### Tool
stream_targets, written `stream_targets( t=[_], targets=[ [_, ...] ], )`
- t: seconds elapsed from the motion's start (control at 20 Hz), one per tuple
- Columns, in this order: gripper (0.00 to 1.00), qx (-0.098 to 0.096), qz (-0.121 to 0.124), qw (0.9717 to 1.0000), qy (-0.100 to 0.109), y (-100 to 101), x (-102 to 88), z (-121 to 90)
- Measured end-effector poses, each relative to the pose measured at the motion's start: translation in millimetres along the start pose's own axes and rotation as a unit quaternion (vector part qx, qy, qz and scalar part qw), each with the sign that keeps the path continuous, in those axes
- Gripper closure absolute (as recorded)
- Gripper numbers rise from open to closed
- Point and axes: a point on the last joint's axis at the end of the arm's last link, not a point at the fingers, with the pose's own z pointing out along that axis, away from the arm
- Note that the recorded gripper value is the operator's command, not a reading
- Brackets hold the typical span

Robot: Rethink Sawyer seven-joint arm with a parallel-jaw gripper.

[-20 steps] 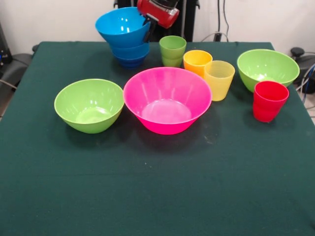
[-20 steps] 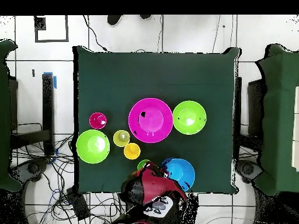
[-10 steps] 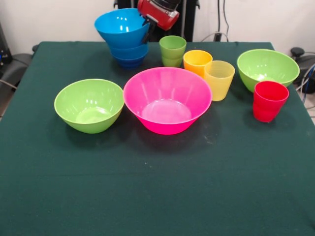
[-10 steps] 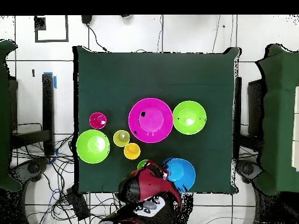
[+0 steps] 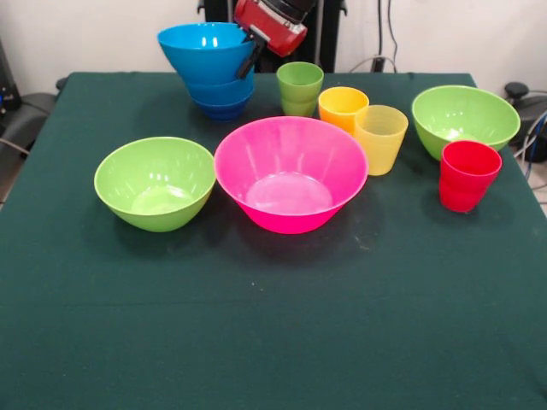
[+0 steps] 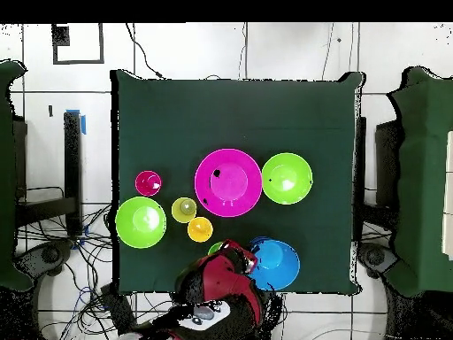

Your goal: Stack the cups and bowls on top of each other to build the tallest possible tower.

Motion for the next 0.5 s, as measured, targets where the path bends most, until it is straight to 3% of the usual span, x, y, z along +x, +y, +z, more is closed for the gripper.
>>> stream_targets(
  t=[0.25, 0.5],
  targets=[
    [1.0, 0.012, 0.009, 0.9997, -0.018, 6.3, -1.2, 0.7],
    [1.0, 0.011, 0.013, 0.9996, -0.023, 5.7, -3.9, 1.9]
  ],
)
